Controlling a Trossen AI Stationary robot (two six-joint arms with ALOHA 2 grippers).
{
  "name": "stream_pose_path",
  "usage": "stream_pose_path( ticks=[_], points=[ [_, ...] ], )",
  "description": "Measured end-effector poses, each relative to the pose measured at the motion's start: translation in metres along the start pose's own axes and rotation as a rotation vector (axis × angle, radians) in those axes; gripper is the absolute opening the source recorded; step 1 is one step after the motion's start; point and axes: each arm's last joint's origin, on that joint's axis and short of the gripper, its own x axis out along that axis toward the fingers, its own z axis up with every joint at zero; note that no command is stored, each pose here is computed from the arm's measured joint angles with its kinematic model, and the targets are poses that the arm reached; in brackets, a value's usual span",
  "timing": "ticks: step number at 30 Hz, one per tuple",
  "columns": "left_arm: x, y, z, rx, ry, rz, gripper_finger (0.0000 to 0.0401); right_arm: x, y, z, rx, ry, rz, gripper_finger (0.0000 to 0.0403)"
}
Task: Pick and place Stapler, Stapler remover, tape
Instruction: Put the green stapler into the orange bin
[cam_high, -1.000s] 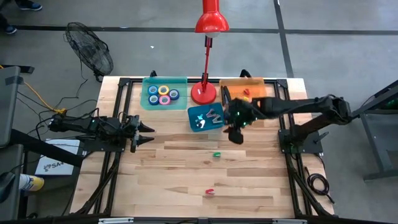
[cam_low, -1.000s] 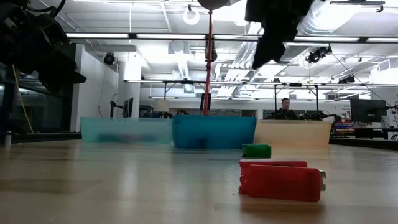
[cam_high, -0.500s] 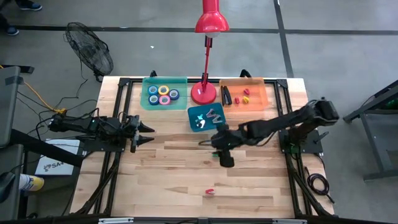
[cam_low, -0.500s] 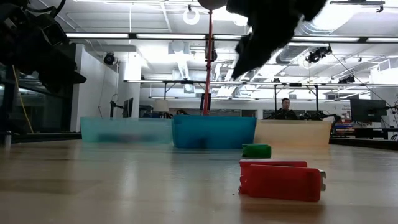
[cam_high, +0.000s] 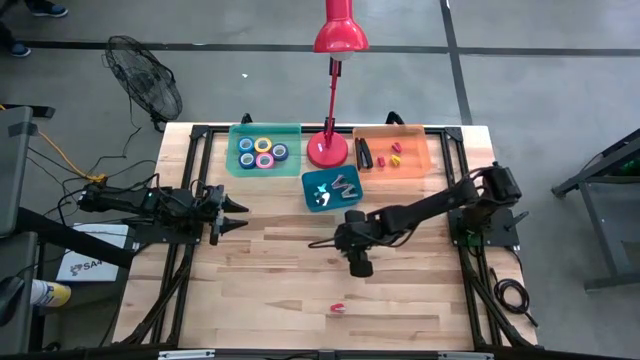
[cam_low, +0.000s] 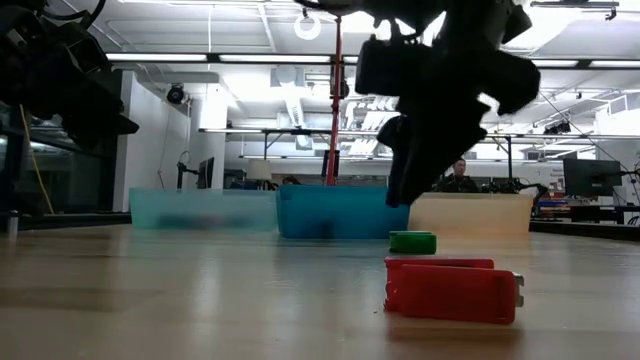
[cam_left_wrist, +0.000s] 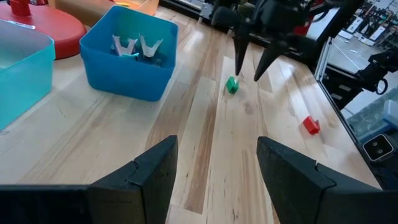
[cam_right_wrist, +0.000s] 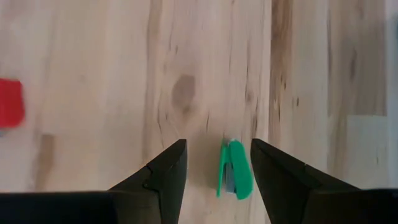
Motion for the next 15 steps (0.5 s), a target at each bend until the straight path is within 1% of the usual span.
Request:
stream_pose_path(
  ticks=[4, 8, 11, 15],
  points=[
    [0.0, 0.0, 0.0, 0.0, 0.0, 0.0, 0.0217, 0.005, -0.001, -0.004, -0.039, 0.035, -0.014, 0.0169],
    [0.0, 0.0, 0.0, 0.0, 0.0, 0.0, 0.0217, 0.004, -0.004, -0.007, -0.044, 0.063, -0.074, 0.0169],
    [0.0, 0.0, 0.0, 0.0, 0.0, 0.0, 0.0217, 0.004, -0.005, -0.01, -0.058, 0.102, -0.08, 0.0169],
    [0.0, 0.0, 0.0, 0.0, 0.0, 0.0, 0.0217, 0.007, -0.006, -0.014, -0.079, 0.135, -0.106, 0.018]
  ],
)
